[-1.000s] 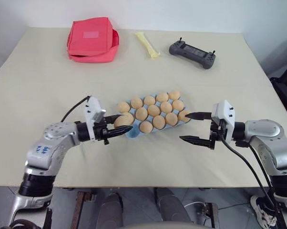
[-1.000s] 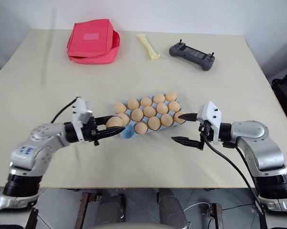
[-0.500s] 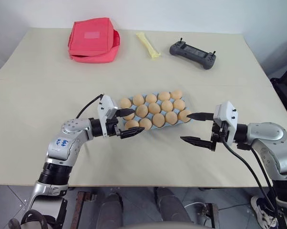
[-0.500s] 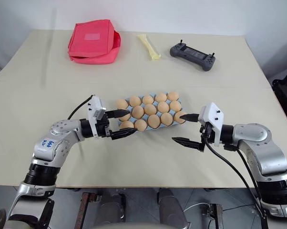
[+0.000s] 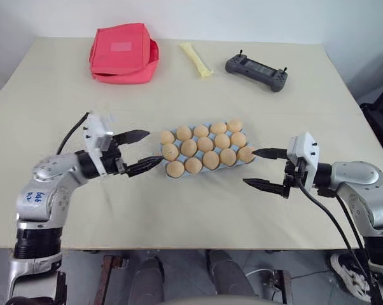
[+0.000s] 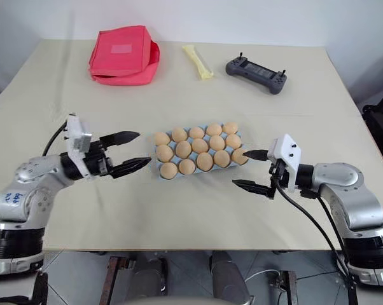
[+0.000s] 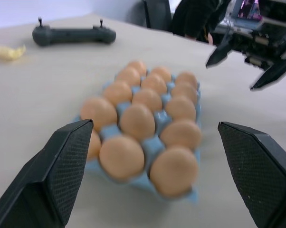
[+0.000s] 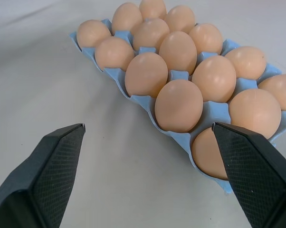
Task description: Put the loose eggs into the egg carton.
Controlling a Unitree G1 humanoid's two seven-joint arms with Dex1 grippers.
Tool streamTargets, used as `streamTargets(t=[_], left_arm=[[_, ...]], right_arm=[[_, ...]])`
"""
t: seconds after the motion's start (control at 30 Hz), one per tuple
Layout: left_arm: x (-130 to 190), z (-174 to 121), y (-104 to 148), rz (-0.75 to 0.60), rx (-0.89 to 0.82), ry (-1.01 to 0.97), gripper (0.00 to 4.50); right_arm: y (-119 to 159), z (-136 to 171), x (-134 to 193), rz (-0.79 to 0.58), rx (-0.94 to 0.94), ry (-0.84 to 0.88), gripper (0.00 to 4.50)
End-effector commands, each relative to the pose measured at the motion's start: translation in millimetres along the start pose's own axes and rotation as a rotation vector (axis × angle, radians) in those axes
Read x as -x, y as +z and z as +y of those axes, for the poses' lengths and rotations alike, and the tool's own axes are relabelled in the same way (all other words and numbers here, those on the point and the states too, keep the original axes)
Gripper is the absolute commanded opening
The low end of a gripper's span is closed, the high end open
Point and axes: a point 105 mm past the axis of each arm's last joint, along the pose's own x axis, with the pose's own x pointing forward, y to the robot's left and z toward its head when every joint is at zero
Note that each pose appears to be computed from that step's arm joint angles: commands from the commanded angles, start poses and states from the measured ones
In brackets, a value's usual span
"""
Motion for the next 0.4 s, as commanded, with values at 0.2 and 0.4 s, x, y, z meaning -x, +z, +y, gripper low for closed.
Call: streamTargets(t=[0.2, 0.4], left_arm=[[29, 3, 0, -0.013, 0.005, 0.026, 4.49], [34, 1, -1, -0.013, -0.009, 0.050, 4.49]], right_arm=[[5, -14, 23, -0.031, 0.016, -0.083, 4.50], [4, -13, 27, -0.024, 0.019, -0.101, 4.50]])
